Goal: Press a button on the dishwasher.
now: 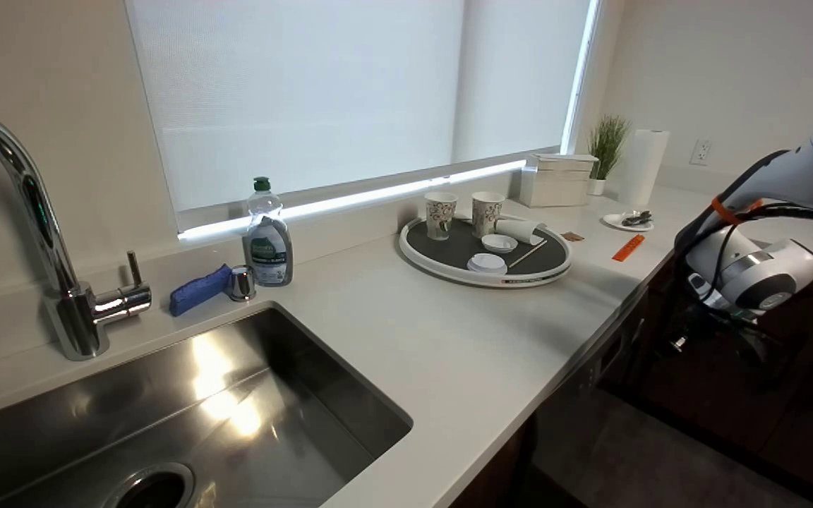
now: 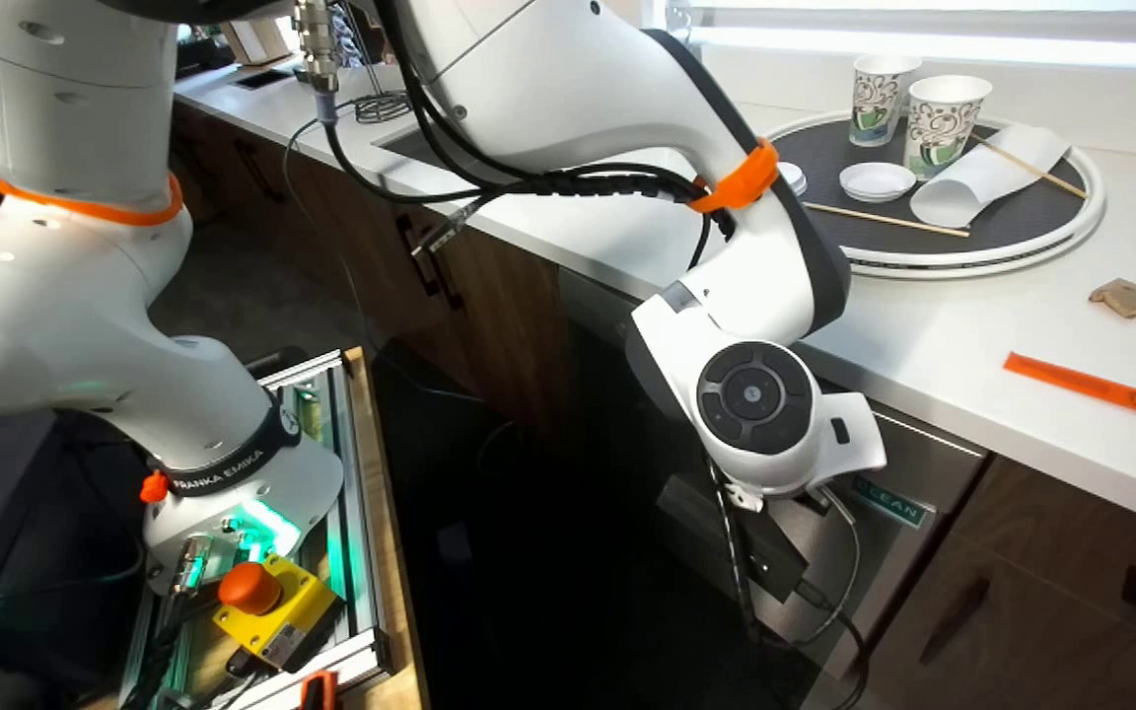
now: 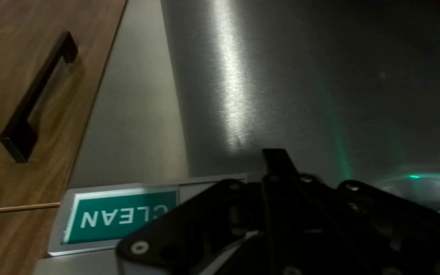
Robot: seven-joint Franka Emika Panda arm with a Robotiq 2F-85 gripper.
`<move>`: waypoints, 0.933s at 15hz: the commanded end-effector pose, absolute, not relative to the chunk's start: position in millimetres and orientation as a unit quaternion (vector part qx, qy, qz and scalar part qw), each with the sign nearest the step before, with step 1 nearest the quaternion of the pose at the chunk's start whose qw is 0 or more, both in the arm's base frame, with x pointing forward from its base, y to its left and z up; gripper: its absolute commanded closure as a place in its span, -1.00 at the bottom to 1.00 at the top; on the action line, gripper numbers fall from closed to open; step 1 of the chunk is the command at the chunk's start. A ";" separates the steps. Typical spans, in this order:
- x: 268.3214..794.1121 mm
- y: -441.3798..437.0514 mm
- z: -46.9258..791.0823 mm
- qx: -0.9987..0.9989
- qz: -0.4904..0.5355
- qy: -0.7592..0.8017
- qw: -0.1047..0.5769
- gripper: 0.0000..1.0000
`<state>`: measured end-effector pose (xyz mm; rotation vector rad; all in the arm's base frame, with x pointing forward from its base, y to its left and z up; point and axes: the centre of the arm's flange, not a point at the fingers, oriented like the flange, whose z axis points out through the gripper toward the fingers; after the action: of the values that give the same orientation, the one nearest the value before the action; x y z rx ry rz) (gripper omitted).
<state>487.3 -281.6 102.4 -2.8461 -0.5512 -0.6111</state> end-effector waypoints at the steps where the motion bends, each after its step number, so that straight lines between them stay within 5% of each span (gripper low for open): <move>1: 461.8 -291.3 118.1 -0.969 -0.186 -0.152 0.054 0.45; 3: 451.7 -299.0 122.0 -0.973 -0.181 -0.139 0.039 0.39; 12: 406.2 -313.1 145.9 -0.977 -0.184 -0.111 0.016 -0.95; 14: 399.0 -314.8 154.4 -0.977 -0.188 -0.103 0.006 -1.00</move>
<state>419.4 -320.4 136.8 -3.0217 -0.3472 -0.5640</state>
